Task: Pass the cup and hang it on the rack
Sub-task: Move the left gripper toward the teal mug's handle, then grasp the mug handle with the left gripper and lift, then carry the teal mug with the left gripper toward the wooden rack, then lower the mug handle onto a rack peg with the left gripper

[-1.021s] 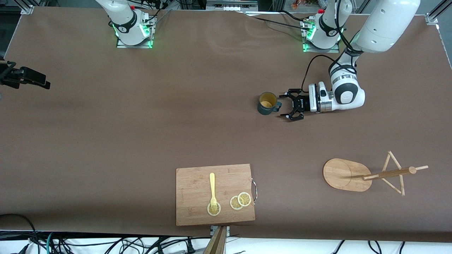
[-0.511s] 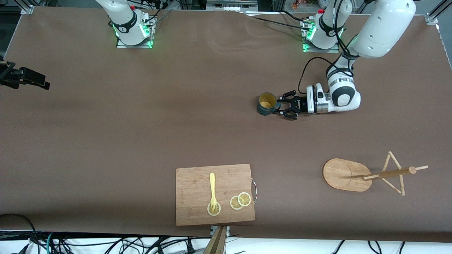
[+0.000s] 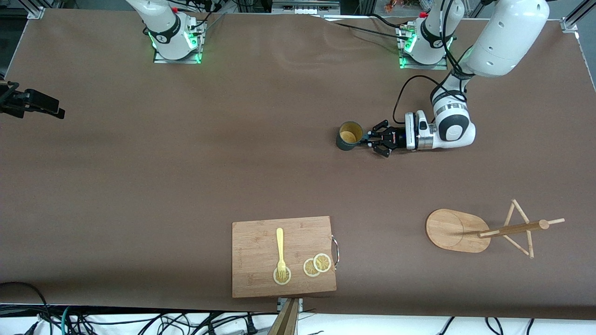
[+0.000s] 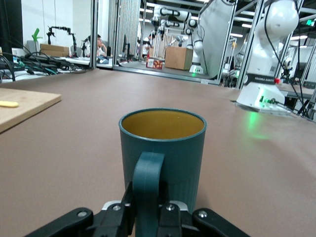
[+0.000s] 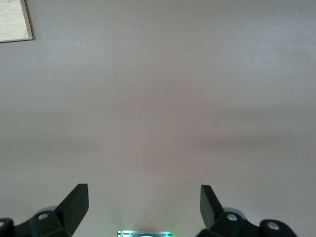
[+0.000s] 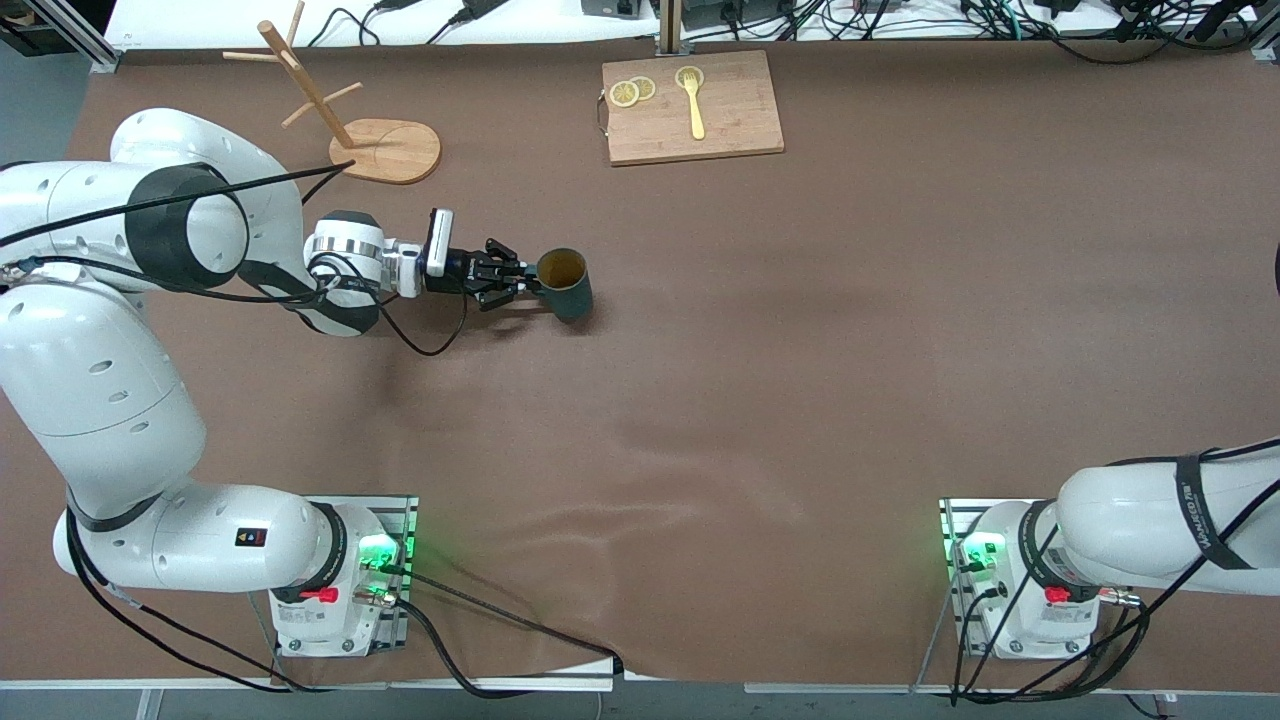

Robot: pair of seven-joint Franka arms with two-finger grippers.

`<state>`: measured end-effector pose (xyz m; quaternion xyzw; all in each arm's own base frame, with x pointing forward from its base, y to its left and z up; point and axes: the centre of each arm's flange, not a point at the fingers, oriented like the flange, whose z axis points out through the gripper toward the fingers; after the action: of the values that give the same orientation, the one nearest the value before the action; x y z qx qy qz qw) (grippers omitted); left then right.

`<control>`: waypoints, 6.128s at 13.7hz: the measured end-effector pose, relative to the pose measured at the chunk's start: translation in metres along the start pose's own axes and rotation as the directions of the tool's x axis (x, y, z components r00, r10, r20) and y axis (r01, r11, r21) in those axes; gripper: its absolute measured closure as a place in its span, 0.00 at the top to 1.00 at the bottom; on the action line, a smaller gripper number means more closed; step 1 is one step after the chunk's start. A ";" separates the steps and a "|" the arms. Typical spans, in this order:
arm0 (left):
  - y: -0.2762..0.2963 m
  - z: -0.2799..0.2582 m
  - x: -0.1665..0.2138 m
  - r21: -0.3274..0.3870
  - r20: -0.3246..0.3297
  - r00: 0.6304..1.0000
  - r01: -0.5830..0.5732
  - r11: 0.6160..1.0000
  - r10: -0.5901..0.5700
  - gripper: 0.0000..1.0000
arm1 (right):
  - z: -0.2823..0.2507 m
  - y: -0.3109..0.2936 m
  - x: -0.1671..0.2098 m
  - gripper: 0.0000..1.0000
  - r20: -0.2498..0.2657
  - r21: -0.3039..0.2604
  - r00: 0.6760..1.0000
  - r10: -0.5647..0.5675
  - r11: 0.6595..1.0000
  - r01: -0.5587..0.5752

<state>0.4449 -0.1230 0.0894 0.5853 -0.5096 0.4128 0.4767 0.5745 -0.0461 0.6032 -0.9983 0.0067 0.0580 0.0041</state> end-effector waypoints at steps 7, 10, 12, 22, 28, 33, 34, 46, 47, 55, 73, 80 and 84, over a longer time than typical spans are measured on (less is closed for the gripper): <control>-0.021 -0.031 0.034 0.054 -0.077 0.993 0.096 0.994 -0.092 0.21 | 0.000 0.000 0.000 1.00 -0.003 0.000 1.000 0.000 1.000 0.000; -0.030 -0.057 0.048 0.078 -0.128 0.971 0.211 0.974 -0.200 0.21 | 0.000 0.000 0.000 1.00 -0.004 0.000 1.000 0.000 1.000 0.000; -0.034 -0.068 0.059 0.085 -0.145 0.958 0.260 0.962 -0.246 0.21 | 0.000 0.000 0.000 1.00 -0.004 0.000 1.000 0.000 1.000 0.000; -0.031 -0.100 0.066 0.005 -0.192 0.829 0.536 0.844 -0.526 0.21 | 0.000 0.000 0.001 1.00 -0.004 0.000 1.000 0.000 1.000 0.000; -0.023 -0.161 0.063 -0.125 -0.251 0.528 0.814 0.568 -0.811 0.21 | 0.000 0.000 0.001 1.00 -0.004 0.000 1.000 0.001 1.000 -0.001; -0.020 -0.219 0.080 -0.166 -0.261 0.281 0.929 0.330 -0.924 0.21 | -0.001 0.000 0.001 1.00 -0.006 0.000 1.000 0.001 1.000 -0.001; -0.020 -0.235 0.088 -0.171 -0.253 0.218 0.949 0.265 -0.943 0.21 | -0.001 0.001 0.001 1.00 -0.006 0.000 1.000 0.001 1.000 -0.001; -0.075 -0.351 0.120 -0.131 -0.097 -0.197 0.974 -0.184 -0.976 0.21 | -0.002 0.001 0.001 1.00 -0.010 0.000 1.000 0.001 1.000 -0.001; -0.075 -0.356 0.121 -0.116 -0.090 -0.196 0.976 -0.185 -0.976 0.21 | -0.002 0.001 0.001 1.00 -0.010 0.000 1.000 0.001 1.000 -0.001; -0.075 -0.375 0.131 -0.109 -0.075 -0.201 0.975 -0.192 -0.977 0.21 | -0.002 0.001 0.002 1.00 -0.010 0.000 1.000 0.001 1.000 -0.001; -0.102 -0.403 0.158 -0.046 -0.077 -0.263 0.965 -0.260 -0.962 0.21 | -0.001 0.001 0.002 1.00 -0.009 0.000 1.000 0.001 1.000 -0.001; -0.156 -0.409 0.151 -0.062 -0.087 -0.309 0.950 -0.305 -0.947 0.21 | -0.001 0.001 0.003 1.00 -0.011 0.000 1.000 0.002 1.000 -0.002; -0.170 -0.420 0.156 -0.059 -0.137 -0.323 0.946 -0.318 -0.936 0.21 | -0.001 0.002 0.003 1.00 -0.012 0.000 1.000 0.003 1.000 -0.003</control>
<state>0.6362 0.2604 0.3029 0.7449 0.2252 -0.0897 0.6216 0.5774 -0.0483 0.6041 -0.9986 0.0083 0.0522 0.0040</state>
